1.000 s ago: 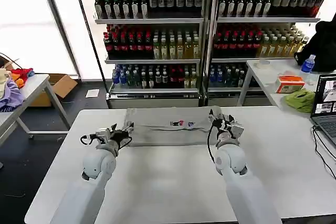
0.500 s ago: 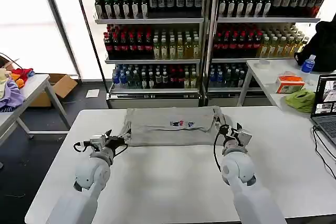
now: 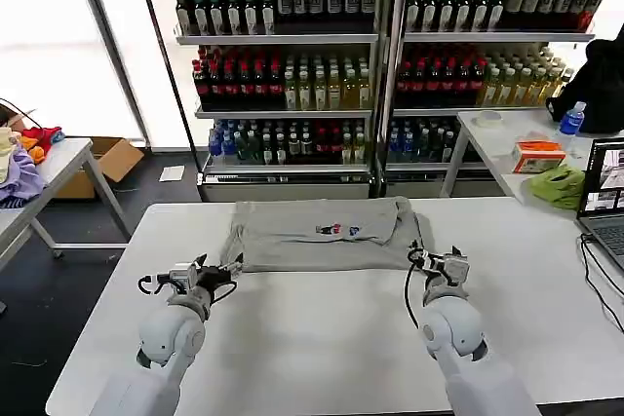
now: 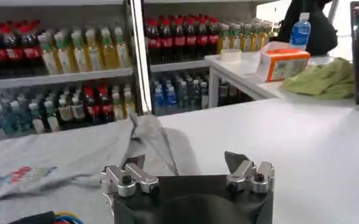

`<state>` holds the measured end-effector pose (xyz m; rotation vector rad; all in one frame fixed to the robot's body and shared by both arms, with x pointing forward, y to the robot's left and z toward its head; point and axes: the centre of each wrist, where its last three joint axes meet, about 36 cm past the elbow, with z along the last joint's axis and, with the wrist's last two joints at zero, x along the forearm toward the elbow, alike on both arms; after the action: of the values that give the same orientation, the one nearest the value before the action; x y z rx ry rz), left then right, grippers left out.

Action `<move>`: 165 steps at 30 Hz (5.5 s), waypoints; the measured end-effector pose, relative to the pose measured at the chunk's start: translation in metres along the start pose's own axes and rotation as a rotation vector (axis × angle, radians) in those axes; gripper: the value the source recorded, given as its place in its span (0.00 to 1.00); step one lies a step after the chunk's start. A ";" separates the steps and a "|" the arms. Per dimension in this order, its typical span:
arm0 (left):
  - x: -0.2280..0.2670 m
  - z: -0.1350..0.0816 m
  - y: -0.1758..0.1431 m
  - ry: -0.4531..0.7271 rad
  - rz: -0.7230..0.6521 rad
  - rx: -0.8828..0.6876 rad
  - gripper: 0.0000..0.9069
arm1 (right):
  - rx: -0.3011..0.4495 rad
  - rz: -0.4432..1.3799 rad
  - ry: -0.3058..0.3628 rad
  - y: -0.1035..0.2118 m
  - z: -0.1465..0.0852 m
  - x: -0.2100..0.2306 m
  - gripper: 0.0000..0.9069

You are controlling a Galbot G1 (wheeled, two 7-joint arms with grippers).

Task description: Fold and organize the clothes.

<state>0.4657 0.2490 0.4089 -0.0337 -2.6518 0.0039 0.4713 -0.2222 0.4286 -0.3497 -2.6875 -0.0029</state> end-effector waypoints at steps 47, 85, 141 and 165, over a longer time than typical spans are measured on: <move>-0.018 0.040 -0.011 0.064 -0.008 -0.059 0.00 | -0.014 -0.034 0.111 0.003 0.059 -0.011 0.00; 0.171 0.086 -0.036 0.022 0.026 -0.102 0.00 | 0.009 -0.027 0.058 -0.031 0.102 0.193 0.00; 0.192 0.003 0.010 -0.224 0.072 -0.142 1.00 | -0.072 -0.107 -0.190 -0.074 0.021 0.143 1.00; -0.007 -0.063 0.035 -0.040 0.219 -0.140 1.00 | 0.064 -0.306 -0.038 -0.011 -0.089 -0.089 1.00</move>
<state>0.5022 0.2838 0.4604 -0.3740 -2.6703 -0.1099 0.5840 -0.2591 0.4733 0.0834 -2.7441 -0.0008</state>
